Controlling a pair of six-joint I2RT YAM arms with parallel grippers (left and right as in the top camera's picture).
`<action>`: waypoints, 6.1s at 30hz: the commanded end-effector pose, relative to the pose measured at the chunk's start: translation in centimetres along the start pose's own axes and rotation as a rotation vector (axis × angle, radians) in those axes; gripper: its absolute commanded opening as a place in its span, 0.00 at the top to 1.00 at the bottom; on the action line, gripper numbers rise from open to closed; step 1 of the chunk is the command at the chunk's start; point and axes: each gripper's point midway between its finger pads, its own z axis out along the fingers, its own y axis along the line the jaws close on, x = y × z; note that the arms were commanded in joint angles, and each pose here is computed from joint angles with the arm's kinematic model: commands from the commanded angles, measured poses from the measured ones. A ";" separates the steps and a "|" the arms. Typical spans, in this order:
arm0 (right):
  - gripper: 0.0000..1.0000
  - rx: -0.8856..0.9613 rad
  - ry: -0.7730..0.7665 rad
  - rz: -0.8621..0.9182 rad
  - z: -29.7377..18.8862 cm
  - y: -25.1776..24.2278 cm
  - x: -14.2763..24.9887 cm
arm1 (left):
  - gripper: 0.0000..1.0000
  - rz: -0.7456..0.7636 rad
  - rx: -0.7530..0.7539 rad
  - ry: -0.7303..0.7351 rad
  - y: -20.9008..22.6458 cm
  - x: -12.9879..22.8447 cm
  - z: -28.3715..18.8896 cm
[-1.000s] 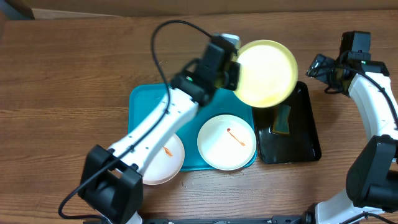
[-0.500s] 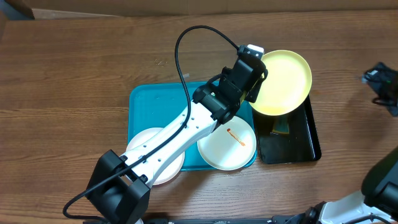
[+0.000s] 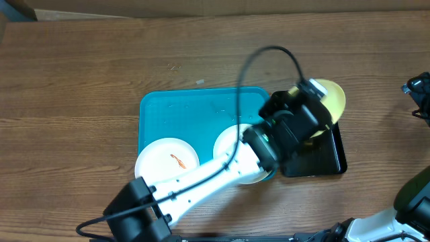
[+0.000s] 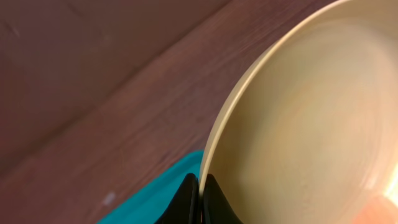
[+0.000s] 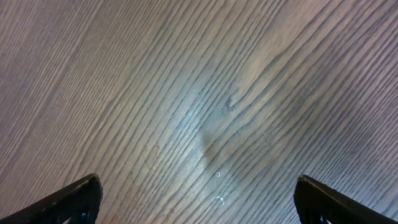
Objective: Clean dirty plates on tray and stack at the side
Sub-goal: 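Lift the yellow-rimmed plate with the left gripper over the black tray, then carry the plate left and set it on the table beside the tray, then move the left gripper to grip the rim of the right white plate, then drag the gripped white plate left-up across the teal tray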
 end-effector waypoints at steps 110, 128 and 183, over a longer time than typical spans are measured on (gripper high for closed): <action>0.00 -0.016 -0.017 0.004 -0.3 0.4 -0.8 | 0.55 -0.788 0.309 1.037 4.5 19.5 -6.4; 0.00 -0.016 -0.017 0.004 -0.3 0.4 -0.8 | 0.74 -1.021 0.061 1.180 2.4 27.0 -6.1; 0.00 -0.016 -0.017 0.004 -0.3 0.4 -0.8 | 0.96 -1.061 0.105 0.937 7.2 26.5 0.0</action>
